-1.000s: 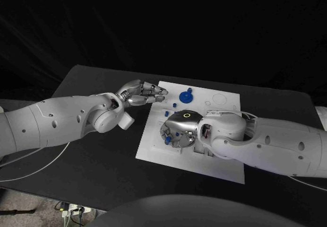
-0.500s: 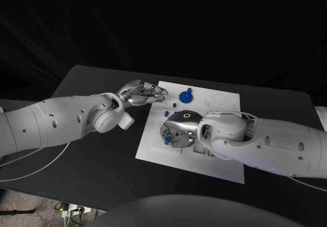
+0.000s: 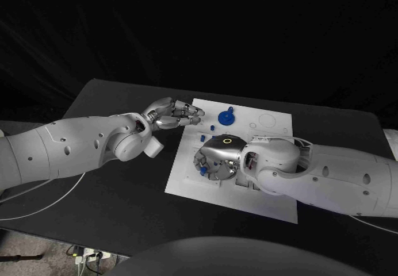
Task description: Assemble the parts on the task board
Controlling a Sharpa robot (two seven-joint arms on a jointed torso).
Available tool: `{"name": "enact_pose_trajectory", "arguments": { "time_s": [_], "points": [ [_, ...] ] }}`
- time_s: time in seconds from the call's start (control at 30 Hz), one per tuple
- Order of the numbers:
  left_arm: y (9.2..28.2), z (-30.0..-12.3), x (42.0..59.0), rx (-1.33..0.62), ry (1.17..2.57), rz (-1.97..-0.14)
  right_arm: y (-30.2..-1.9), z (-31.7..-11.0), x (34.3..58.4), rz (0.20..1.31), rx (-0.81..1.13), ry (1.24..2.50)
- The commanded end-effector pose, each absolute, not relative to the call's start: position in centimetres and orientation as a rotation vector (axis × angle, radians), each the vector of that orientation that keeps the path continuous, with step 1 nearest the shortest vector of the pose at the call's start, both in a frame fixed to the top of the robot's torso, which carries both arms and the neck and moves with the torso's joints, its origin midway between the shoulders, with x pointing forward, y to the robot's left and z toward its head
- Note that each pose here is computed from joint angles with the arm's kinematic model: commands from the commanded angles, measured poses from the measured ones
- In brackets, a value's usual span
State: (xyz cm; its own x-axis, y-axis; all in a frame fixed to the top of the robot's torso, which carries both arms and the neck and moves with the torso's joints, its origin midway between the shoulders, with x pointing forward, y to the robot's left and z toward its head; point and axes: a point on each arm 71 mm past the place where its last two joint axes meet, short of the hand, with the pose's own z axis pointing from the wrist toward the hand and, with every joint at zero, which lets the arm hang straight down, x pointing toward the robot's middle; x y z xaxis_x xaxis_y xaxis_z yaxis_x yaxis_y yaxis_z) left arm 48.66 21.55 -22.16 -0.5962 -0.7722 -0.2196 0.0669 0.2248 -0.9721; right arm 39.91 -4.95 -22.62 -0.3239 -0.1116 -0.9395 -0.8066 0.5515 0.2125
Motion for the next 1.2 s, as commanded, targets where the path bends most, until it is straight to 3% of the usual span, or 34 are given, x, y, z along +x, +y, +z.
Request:
{"name": "enact_pose_trajectory", "arguments": {
  "time_s": [0.03,1.2],
  "points": [
    [21.31,-22.15,48.58,-0.655,1.782,-1.478,-4.87,-22.60,39.77,0.885,-0.758,1.775],
    [21.28,-22.24,48.54,-0.658,1.796,-1.477,-5.42,-23.21,39.96,0.809,-0.762,1.751]
  ]
}}
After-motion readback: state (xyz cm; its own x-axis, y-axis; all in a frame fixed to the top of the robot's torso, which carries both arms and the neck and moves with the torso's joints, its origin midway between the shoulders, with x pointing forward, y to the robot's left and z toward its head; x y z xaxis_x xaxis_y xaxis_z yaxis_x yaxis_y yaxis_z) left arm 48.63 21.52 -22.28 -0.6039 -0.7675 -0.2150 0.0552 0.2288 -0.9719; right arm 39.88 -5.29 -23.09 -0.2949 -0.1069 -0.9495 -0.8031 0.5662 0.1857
